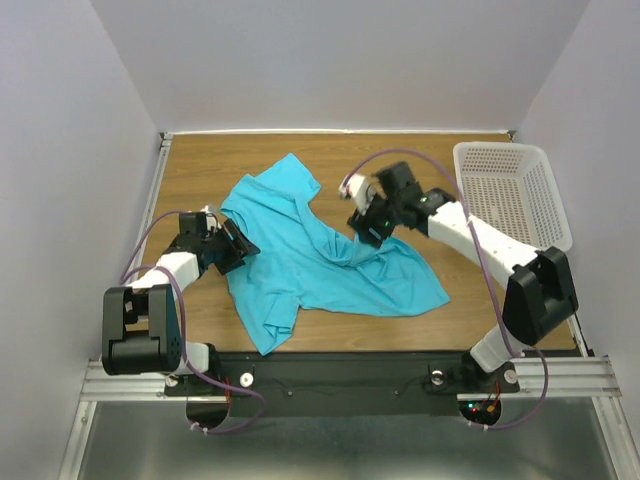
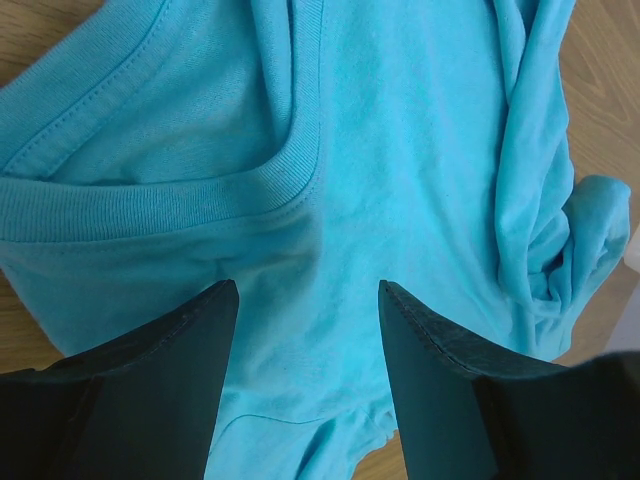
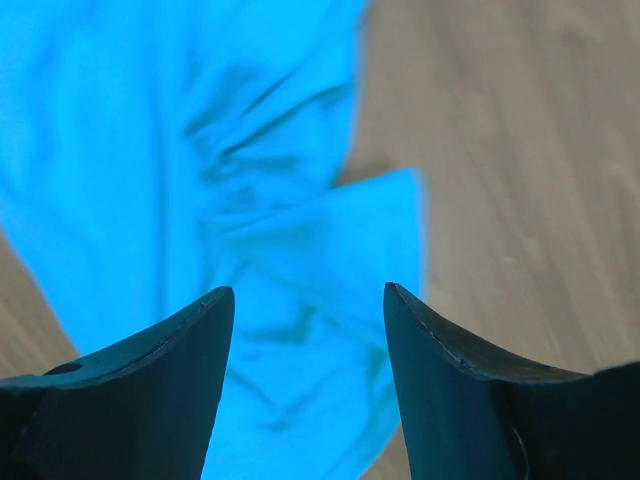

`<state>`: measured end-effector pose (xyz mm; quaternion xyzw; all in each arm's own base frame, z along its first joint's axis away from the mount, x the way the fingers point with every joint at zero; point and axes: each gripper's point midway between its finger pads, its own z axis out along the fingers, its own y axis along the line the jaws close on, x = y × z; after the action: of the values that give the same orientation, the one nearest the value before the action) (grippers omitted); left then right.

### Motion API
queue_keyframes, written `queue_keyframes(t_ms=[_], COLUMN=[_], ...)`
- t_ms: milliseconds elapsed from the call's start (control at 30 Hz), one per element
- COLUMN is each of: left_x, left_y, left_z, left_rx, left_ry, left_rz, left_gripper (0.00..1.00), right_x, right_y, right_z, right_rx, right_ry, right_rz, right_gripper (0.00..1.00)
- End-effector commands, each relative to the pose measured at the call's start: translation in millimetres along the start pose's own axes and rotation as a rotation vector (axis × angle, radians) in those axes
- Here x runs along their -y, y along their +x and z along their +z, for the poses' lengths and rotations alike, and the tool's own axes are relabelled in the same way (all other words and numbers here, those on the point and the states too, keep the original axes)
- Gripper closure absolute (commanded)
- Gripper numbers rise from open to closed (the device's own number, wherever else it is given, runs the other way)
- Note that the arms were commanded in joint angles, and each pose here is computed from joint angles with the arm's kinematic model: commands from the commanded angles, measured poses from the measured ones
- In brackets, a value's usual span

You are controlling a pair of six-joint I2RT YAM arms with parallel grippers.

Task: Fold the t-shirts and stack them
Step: Flatten the tshirt out

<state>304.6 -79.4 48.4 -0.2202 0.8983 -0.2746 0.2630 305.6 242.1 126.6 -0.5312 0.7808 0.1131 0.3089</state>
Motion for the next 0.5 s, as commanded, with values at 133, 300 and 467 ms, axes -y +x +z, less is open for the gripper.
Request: queue_keyframes(t_ms=[133,300,467], left_x=[13.0,12.9,13.1], left_y=[-11.9,-12.6,-13.3], left_z=[-7.1,-9.2,-8.5], left_rx=[0.037,0.048,0.046], left_ry=[0.032,0.03,0.031], left_rz=[0.05,0.055,0.06], left_gripper=[0.31,0.31,0.31], right_x=[95.8,107.3,97.2], right_y=[10.8,-3.9,-4.4], right_z=[45.2,66.1,77.4], right_rx=[0.007,0.03,0.034], right_ry=[0.068,0.039,-0.036], right_rz=[0.465,0.541,0.593], right_gripper=[0.33,0.32,0.33])
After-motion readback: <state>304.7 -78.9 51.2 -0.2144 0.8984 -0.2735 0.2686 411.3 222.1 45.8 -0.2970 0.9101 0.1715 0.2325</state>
